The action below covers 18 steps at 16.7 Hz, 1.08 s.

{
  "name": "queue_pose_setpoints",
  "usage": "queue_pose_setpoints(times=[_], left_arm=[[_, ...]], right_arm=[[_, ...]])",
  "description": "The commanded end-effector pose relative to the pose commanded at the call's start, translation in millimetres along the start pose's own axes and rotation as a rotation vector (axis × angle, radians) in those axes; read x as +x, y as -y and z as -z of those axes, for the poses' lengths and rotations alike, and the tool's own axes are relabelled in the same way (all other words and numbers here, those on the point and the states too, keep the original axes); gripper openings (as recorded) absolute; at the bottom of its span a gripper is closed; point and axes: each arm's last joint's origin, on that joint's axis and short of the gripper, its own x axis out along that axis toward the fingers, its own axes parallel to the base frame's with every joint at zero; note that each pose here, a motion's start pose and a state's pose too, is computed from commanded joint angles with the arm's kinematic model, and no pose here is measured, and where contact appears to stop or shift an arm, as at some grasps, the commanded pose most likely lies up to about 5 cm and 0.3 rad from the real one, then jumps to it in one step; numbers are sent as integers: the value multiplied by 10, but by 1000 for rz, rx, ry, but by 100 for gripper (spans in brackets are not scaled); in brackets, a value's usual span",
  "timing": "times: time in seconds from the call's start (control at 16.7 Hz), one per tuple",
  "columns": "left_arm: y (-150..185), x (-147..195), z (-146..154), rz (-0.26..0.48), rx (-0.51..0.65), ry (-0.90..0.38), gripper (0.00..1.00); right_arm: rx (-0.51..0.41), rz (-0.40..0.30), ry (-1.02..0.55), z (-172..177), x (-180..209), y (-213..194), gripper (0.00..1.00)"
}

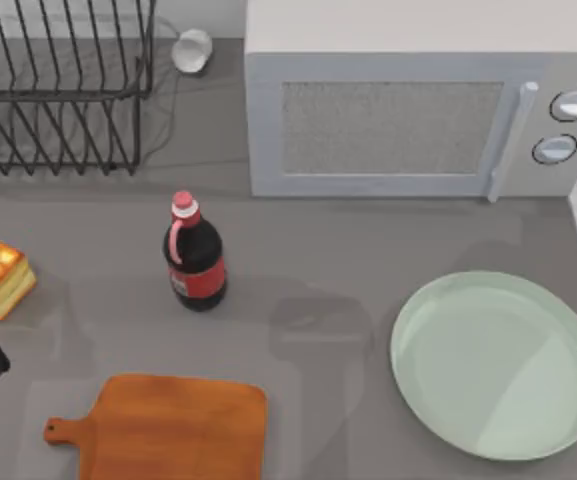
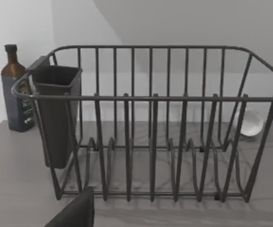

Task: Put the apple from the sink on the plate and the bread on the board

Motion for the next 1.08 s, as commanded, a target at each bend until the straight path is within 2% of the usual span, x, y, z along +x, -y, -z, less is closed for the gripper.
queue_pose_setpoints(times=[0.3,0.6,1.08], left_arm=[[0,0,0,0,0,0,100],[0,0,0,0,0,0,100],[0,0,0,0,0,0,100]], right_arm=[[31,-5,-40,136,-244,-547,0],[52,0,-114,438,-428,-1242,0],[18,13,-126,996,-712,-2251,0]])
